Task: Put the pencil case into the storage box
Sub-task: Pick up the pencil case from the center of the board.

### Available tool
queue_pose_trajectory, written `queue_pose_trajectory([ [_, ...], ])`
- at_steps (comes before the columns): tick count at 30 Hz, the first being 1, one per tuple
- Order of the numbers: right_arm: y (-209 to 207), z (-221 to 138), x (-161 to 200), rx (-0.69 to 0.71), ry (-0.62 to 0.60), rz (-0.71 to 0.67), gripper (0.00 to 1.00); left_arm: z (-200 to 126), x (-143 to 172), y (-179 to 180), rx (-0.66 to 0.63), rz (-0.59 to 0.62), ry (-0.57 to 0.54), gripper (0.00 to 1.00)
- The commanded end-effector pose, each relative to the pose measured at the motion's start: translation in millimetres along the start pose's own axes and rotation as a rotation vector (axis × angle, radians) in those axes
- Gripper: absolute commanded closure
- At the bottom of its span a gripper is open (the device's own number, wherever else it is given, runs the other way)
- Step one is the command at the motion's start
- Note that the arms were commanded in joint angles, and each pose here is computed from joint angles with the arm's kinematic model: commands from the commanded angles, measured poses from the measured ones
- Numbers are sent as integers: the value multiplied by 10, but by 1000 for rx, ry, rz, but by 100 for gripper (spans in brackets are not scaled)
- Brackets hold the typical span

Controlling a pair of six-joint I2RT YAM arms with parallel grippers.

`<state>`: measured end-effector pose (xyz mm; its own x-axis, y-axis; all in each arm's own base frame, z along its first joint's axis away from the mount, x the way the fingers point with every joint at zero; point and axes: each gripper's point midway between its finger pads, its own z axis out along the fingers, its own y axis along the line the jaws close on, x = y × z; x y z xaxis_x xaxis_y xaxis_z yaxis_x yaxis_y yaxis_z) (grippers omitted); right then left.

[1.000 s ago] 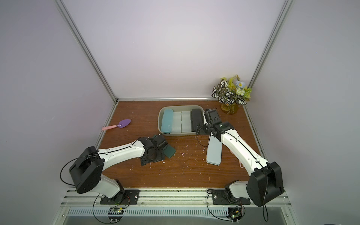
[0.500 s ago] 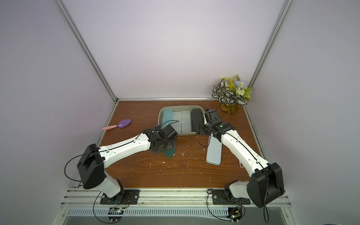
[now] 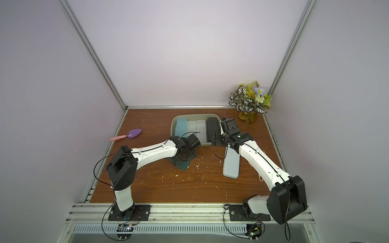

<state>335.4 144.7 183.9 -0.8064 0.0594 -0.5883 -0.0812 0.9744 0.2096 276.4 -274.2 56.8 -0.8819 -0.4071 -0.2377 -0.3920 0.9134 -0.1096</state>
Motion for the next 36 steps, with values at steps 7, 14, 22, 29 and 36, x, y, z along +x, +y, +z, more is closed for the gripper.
queue_pose_trajectory([
  [7,-8,-67,-12,-25,-37,9,12,110,182,329,-79,-5,74,1],
  [14,17,-22,32,-47,-26,21,12,163,269,528,-115,21,105,1],
  [22,23,-33,43,-53,-27,21,12,77,316,819,-129,39,101,1],
  [29,32,-50,48,-60,-27,22,13,-46,274,1270,-131,30,77,1],
  [36,53,-65,14,-67,-31,25,13,-41,203,1203,-126,110,70,1],
])
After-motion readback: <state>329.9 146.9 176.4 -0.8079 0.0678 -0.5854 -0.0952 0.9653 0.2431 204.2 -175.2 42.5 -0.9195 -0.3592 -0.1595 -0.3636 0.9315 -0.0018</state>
